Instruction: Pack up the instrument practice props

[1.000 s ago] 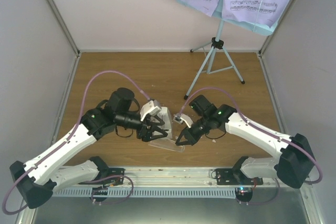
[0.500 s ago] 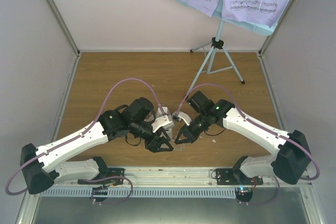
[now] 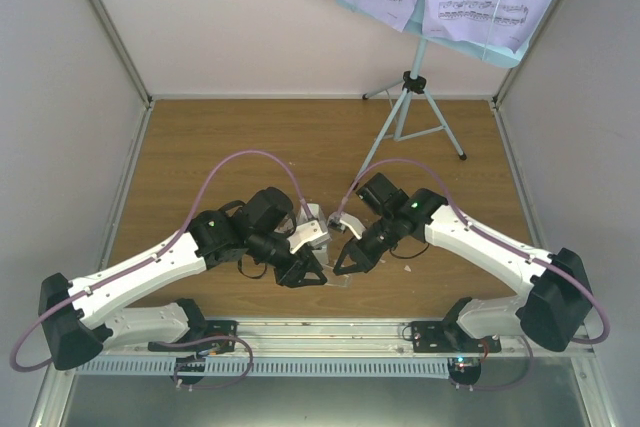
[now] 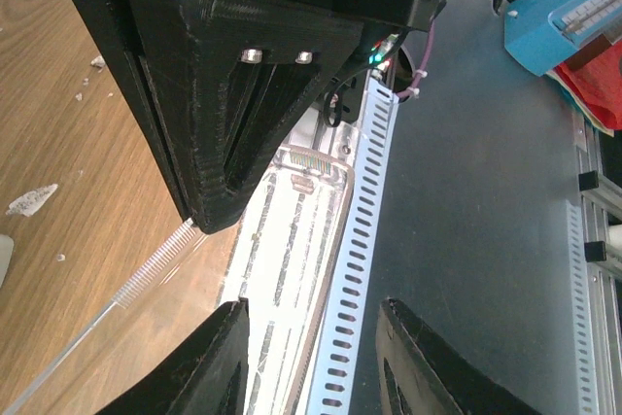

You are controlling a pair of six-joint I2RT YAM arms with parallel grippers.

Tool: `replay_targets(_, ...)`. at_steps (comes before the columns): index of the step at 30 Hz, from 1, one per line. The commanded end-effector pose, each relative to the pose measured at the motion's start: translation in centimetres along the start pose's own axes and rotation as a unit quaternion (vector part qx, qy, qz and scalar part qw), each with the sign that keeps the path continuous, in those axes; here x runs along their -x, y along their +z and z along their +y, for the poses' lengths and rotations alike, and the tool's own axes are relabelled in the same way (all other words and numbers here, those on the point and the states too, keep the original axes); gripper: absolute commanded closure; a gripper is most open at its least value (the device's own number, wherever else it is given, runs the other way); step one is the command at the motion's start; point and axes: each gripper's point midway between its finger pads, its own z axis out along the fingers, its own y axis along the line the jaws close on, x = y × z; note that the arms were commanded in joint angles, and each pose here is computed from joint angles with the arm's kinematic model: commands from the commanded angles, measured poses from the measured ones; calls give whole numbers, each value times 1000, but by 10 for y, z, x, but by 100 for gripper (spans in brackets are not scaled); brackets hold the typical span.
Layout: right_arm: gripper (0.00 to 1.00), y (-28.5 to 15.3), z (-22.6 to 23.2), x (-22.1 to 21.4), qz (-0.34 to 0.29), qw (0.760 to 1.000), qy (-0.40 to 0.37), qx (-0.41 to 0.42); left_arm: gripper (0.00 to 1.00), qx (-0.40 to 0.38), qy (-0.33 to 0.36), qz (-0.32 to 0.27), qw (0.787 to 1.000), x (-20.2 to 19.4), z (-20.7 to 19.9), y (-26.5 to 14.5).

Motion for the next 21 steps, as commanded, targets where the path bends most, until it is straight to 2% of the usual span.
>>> replay_targets(1,100,-5,10,5,-1,1000,-15,6,61,5,2,3,1000,-1,-1,0)
replay_targets(6,99,-8,14,7,-5,1000,-18,6,58,11,1,7,1000,-3,1,-1)
replay_targets(15,100,-7,13,5,-3,1000,-17,6,74,7,7,3,1000,-2,-2,-4)
replay_targets(21,100,-6,9,4,0,1000,-13,-2,73,-17,13,6,1000,-4,-10,-3)
